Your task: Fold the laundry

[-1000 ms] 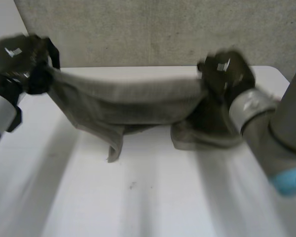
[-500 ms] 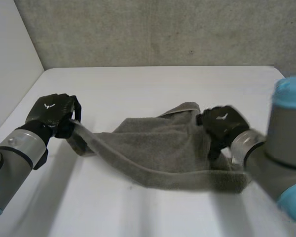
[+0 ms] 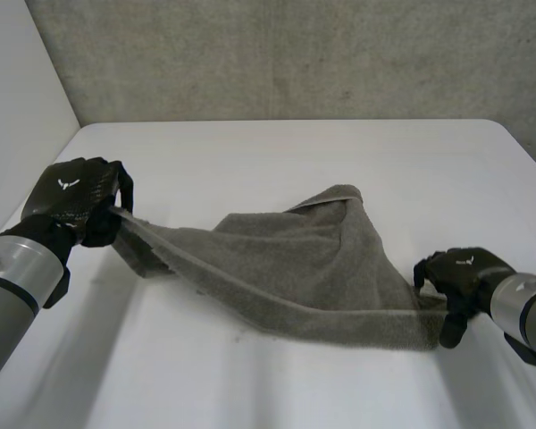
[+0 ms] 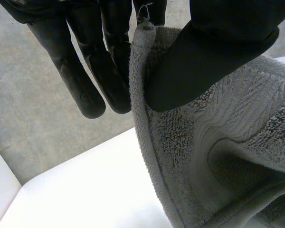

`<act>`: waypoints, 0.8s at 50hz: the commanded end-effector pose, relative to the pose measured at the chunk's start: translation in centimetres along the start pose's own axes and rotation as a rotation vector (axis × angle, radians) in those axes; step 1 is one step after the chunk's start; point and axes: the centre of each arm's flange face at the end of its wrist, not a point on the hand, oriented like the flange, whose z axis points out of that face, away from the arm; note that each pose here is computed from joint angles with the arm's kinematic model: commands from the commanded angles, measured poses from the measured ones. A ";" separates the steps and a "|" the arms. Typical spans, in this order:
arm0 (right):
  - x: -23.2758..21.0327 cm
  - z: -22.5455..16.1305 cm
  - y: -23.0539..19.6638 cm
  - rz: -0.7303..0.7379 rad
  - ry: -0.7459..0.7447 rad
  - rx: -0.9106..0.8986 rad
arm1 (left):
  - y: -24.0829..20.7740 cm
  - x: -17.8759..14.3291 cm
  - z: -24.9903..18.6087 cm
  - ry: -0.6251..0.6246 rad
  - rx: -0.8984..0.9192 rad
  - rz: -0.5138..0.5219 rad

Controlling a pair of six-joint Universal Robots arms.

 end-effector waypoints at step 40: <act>3.8 -7.1 -6.5 -0.131 0.230 0.366 | -4.1 -2.2 -0.3 -0.080 0.122 0.026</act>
